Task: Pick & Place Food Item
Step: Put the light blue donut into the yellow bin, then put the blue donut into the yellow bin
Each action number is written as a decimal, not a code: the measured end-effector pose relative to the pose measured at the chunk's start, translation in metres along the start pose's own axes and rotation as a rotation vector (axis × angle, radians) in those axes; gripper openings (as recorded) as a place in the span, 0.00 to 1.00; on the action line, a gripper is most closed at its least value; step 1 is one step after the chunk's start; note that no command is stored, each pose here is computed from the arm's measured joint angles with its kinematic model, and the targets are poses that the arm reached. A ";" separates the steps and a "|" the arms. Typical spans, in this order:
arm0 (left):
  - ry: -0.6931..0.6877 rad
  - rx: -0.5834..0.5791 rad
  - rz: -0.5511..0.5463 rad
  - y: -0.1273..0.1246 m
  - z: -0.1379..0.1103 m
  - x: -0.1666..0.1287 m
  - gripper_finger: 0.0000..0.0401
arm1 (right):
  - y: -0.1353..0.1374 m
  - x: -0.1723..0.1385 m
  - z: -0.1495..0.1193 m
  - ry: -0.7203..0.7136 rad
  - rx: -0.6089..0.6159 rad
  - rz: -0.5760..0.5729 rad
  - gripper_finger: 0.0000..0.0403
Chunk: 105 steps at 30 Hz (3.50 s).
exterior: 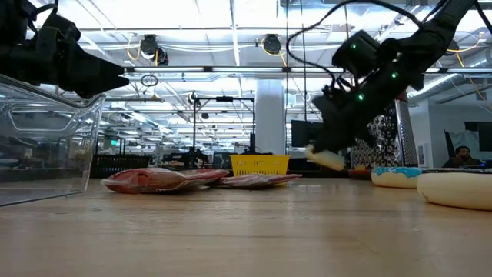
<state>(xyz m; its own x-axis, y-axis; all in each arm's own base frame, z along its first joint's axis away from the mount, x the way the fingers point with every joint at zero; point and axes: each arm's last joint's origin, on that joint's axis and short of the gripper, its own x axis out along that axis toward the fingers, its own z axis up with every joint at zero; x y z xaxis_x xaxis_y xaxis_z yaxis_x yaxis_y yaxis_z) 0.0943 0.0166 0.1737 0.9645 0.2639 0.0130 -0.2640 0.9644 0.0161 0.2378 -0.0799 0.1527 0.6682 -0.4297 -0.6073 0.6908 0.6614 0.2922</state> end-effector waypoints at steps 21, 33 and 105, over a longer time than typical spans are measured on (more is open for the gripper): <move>-0.008 -0.001 0.000 0.000 0.000 0.000 0.70 | 0.055 -0.008 0.132 -0.425 -0.093 0.202 0.11; -0.009 0.000 -0.001 0.000 0.000 0.000 0.70 | 0.046 0.085 0.156 -0.269 -0.171 0.042 0.11; -0.010 -0.001 0.001 0.000 0.001 0.000 0.70 | 0.096 -0.044 0.116 0.182 -0.270 0.138 0.44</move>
<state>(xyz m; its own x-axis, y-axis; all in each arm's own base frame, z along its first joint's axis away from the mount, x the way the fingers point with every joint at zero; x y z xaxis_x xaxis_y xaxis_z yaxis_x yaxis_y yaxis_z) 0.0943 0.0166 0.1745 0.9641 0.2646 0.0232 -0.2650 0.9641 0.0154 0.3071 -0.0692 0.2932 0.6735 -0.2244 -0.7042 0.4834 0.8546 0.1900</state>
